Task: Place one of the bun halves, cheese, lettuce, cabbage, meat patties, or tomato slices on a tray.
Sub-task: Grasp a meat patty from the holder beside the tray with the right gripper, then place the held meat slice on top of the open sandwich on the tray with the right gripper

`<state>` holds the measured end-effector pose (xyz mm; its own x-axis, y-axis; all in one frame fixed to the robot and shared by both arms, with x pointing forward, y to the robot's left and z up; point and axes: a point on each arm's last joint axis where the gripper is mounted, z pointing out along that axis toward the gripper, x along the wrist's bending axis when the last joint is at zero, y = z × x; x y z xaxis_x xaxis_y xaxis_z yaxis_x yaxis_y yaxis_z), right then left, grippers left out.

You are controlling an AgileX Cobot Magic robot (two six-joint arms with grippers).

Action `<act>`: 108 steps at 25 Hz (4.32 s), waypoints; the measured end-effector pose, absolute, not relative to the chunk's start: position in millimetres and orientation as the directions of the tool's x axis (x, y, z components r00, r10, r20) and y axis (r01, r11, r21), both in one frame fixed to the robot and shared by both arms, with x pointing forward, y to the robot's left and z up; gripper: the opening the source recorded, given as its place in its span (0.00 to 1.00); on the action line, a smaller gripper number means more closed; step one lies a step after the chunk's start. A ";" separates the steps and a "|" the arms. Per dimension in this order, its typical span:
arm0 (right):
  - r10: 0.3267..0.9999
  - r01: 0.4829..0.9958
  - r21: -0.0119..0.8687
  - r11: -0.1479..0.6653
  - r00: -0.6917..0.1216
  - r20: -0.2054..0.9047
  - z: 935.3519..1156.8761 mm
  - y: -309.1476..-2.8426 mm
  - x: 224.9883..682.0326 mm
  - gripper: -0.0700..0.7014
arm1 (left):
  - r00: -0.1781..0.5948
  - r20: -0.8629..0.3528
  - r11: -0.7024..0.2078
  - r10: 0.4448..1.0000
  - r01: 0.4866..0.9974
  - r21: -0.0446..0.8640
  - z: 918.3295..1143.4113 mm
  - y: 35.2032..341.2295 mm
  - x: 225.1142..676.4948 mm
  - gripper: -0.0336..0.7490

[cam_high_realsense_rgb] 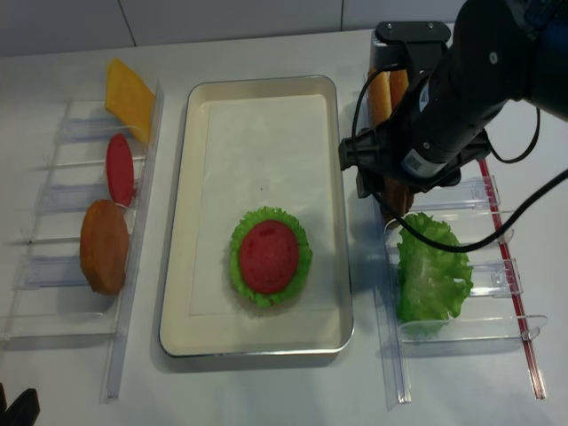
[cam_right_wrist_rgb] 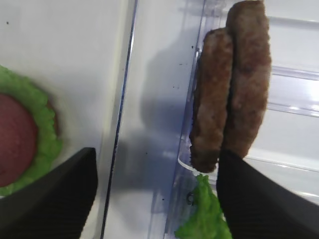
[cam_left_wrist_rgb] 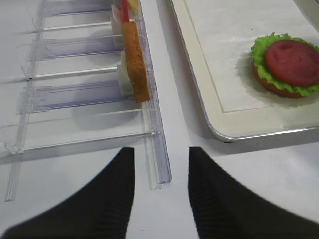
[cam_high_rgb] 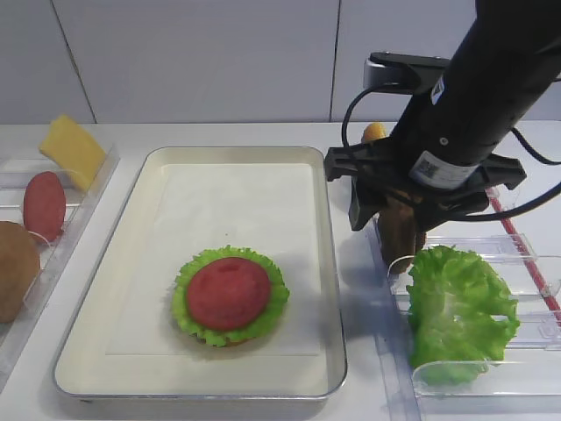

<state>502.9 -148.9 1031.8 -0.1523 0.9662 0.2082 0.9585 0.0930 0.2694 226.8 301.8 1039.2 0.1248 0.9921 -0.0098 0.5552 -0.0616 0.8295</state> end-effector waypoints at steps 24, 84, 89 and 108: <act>0.964 0.965 0.253 0.067 -0.128 0.232 1019.7 -140.8 511.6 0.74 | 0.125 -0.010 -0.062 0.992 0.555 0.829 1039.2 301.8 226.8 0.38; 0.891 0.944 0.295 0.148 -0.257 0.375 1097.6 -134.5 489.8 0.26 | 0.125 -0.010 -0.062 0.992 0.555 0.829 1039.2 301.8 226.8 0.38; 0.795 0.939 0.286 0.191 -0.319 0.517 1104.0 -121.0 483.2 0.26 | 0.125 -0.010 -0.062 0.992 0.555 0.829 1039.2 301.8 226.8 0.38; 0.568 0.936 0.126 0.328 -0.302 0.765 1029.8 -71.4 518.0 0.26 | 0.125 -0.010 -0.062 0.992 0.555 0.829 1039.2 301.8 226.8 0.38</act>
<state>518.0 -71.4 1029.8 -0.3022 0.5681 0.7655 0.9361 0.3284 0.1258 226.8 301.8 1039.2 0.1248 0.9921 -0.0098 0.5552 -0.0616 0.8295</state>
